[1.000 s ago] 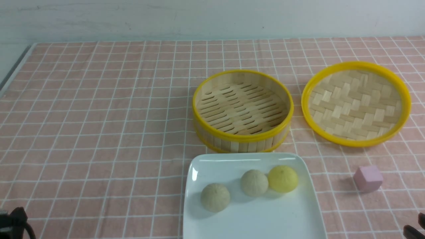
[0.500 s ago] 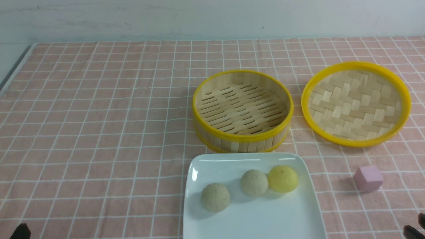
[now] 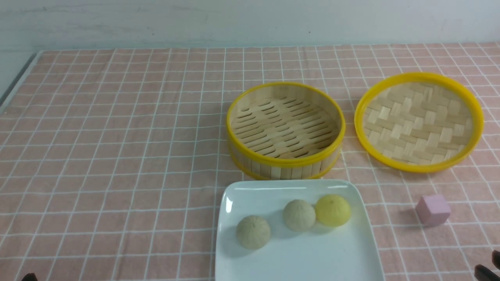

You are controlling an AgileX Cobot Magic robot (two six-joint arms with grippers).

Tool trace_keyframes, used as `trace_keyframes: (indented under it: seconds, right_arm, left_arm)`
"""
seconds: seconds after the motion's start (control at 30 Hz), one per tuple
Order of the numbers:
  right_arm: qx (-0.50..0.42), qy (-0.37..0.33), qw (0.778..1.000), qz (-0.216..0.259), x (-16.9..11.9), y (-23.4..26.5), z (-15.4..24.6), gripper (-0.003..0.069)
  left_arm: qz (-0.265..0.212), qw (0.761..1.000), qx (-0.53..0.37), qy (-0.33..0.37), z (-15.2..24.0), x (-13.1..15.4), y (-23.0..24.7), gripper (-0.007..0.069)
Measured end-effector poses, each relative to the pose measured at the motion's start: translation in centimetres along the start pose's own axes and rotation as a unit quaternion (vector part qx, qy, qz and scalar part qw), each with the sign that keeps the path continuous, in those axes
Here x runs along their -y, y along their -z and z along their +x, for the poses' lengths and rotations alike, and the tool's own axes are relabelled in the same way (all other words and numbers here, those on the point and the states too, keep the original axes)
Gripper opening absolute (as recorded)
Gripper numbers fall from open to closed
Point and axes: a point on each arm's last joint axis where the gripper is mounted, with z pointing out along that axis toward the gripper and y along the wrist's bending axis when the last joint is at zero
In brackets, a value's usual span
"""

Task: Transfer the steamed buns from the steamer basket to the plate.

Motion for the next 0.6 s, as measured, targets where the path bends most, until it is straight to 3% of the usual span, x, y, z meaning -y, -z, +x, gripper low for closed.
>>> trace_keyframes:
  seconds: [0.4,0.6]
  right_arm:
    - [0.000,0.000,1.000,0.000,0.00,0.00,0.00,0.0239]
    - [0.000,0.000,1.000,0.000,0.00,0.00,0.00,0.0239]
  left_arm:
    - [0.000,1.000,0.000,0.001,0.00,0.00,0.00,0.0453]
    - [-0.002,0.999,0.002,0.035,-0.04,-0.03,0.01,0.0453]
